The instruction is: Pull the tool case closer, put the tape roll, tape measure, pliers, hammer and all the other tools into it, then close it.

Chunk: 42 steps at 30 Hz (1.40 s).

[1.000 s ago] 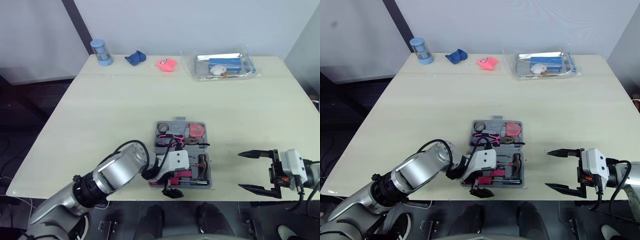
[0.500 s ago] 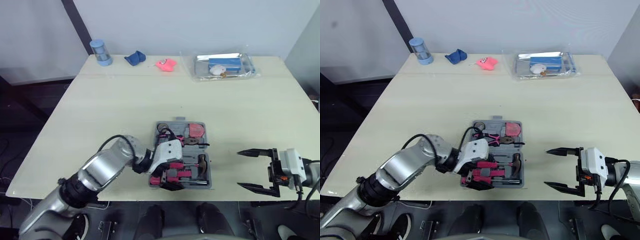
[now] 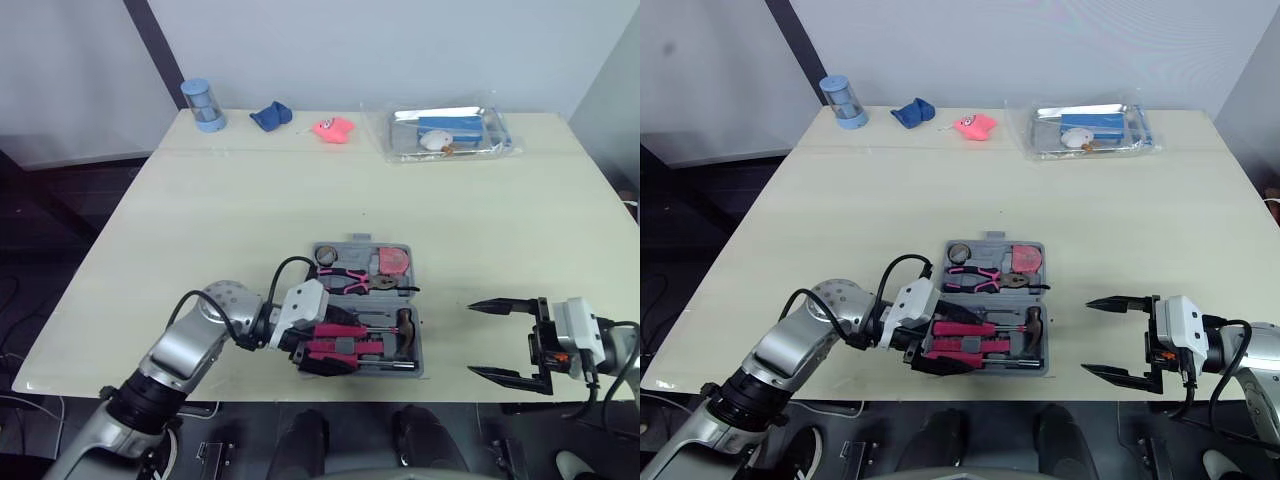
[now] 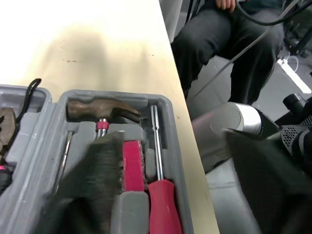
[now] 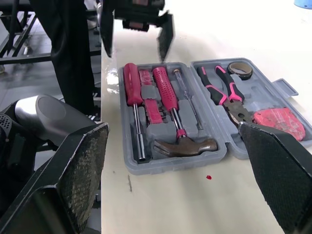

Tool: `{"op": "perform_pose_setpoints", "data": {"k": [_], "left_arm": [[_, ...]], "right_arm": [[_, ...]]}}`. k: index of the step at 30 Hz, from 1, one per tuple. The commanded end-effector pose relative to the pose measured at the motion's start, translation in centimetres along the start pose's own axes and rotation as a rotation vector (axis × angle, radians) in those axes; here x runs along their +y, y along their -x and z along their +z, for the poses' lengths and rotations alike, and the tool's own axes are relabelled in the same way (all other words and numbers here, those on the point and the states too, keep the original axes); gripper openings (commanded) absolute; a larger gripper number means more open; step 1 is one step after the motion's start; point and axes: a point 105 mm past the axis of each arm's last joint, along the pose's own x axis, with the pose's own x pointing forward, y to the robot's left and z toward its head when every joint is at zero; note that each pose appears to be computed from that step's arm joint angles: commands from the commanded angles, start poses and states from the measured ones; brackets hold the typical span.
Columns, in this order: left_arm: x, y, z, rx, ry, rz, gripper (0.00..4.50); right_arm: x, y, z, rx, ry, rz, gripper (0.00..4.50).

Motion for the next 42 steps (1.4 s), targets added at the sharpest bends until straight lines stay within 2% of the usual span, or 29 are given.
{"op": "perform_pose_setpoints", "data": {"k": [1, 5, 6, 25, 42], "left_arm": [[-0.1, 0.3, -0.7, 0.007, -0.07, -0.008, 1.94], [0.2, -0.1, -1.7, 0.025, -0.098, -0.013, 0.29], [0.3, -0.2, -1.8, 0.024, -0.101, -0.01, 0.07], [1.1, -1.8, -3.7, 0.051, -0.119, -0.019, 0.07], [-0.8, -2.7, -6.3, 0.117, -0.083, -0.085, 0.07]], "right_arm": [[0.0, -0.1, 0.6, -0.013, 0.032, 0.008, 4.5], [-0.1, -0.2, 0.5, -0.014, 0.034, 0.01, 4.5], [-0.1, -0.3, 0.5, -0.015, 0.034, 0.011, 4.5], [-0.1, -0.3, 0.5, -0.008, 0.042, 0.005, 4.5], [0.1, -0.1, 0.3, 0.002, 0.039, 0.007, 4.5]]}}
